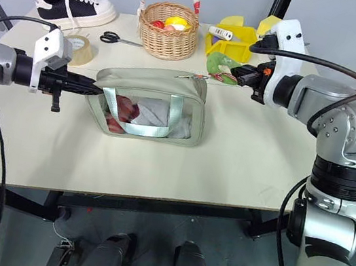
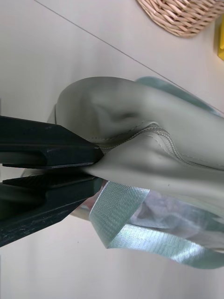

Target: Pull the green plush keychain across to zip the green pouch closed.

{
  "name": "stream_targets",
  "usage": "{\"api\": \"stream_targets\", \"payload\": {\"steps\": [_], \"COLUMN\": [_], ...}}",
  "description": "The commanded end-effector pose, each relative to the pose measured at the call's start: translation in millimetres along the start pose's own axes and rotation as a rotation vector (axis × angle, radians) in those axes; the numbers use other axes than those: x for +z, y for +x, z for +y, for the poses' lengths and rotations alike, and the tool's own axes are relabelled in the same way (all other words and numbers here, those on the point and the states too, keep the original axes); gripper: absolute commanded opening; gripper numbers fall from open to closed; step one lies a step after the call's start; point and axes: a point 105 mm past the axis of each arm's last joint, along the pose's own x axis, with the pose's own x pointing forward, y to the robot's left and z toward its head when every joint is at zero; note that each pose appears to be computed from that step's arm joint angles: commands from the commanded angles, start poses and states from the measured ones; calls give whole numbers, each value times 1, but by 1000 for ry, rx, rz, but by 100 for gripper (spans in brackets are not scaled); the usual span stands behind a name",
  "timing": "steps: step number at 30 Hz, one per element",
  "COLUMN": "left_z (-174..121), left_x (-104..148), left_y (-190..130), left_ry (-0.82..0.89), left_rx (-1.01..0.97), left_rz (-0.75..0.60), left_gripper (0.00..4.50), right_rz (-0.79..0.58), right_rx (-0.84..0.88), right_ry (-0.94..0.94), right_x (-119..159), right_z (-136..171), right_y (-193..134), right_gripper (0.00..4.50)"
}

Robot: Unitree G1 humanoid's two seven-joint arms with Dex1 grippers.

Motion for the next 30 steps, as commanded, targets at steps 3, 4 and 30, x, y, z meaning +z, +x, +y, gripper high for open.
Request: {"api": "stream_targets", "payload": {"steps": [3, 4, 30], "left_z": [13, 14, -1], "left_x": [-3, -3, -1], "left_y": [-13, -14, 3], "left_ry": [9, 13, 8], "left_rx": [83, 90, 36], "left_rz": [31, 33, 16], "left_gripper": [8, 8, 8], "right_rz": [-30, -17, 218], "right_rx": [-77, -98, -46], "right_ry": [-27, -20, 290], "right_x": [4, -3, -144], "right_z": [-17, -22, 21], "right_y": [-13, -13, 23], "right_gripper": [0, 0, 0]}}
